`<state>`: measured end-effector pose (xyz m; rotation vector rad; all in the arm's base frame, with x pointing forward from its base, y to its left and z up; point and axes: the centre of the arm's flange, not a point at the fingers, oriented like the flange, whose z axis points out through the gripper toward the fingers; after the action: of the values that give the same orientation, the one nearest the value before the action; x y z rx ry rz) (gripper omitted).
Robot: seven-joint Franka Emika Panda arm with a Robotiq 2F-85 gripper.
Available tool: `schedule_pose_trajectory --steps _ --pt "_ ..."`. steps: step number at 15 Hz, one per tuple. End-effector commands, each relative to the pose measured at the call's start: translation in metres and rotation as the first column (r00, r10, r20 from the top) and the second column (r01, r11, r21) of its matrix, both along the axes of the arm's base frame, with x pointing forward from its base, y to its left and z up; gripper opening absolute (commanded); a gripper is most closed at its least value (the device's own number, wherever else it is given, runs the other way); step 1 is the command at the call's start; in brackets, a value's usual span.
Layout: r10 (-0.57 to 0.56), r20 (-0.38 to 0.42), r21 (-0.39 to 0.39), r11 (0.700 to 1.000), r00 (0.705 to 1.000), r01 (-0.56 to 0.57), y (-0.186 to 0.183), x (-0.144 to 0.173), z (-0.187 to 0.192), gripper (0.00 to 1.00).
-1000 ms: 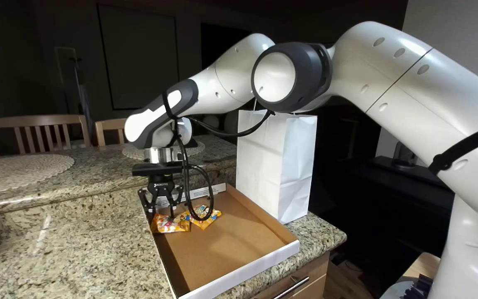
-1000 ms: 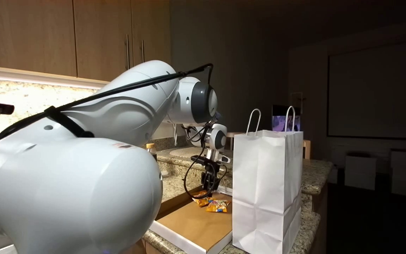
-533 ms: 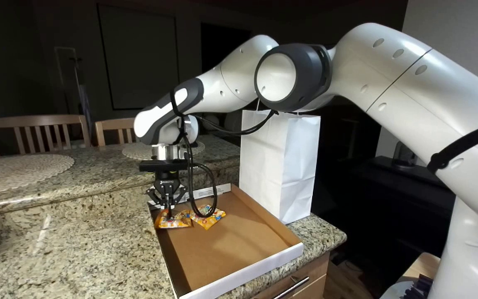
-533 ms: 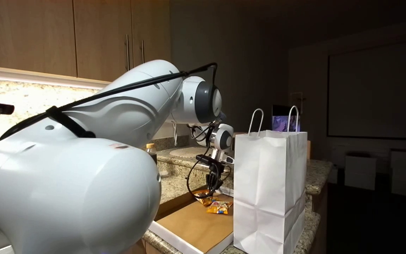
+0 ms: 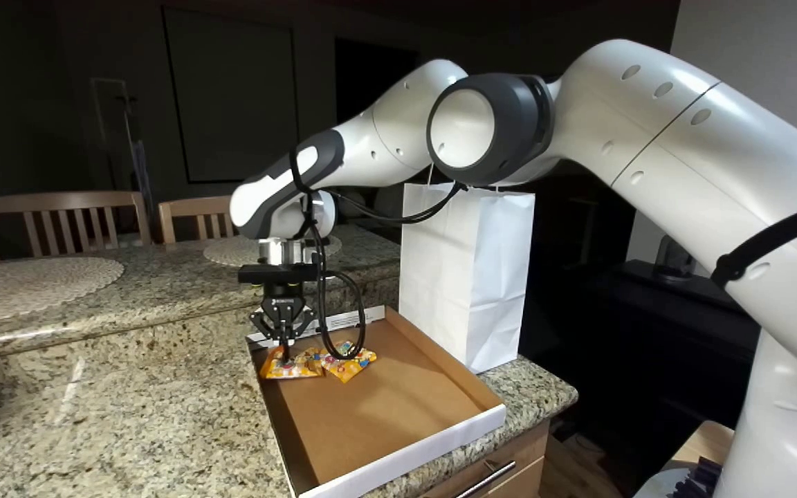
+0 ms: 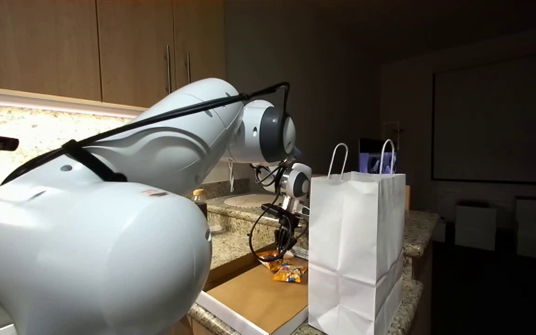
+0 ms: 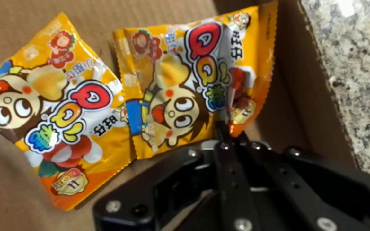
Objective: Pick up the two objects on the cover box and put them on the counter
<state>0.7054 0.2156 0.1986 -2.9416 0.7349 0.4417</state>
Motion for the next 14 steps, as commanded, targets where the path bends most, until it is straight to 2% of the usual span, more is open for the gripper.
schedule_pose_trajectory --steps 1,7,14 --pt "0.057 0.009 0.059 0.997 0.998 -0.058 0.001 -0.018 0.018 0.04" --pt "0.201 0.054 0.124 0.971 0.978 -0.207 0.011 -0.040 0.054 0.06" --pt "0.365 0.115 0.216 0.899 0.924 -0.382 0.005 -0.076 0.090 0.05"
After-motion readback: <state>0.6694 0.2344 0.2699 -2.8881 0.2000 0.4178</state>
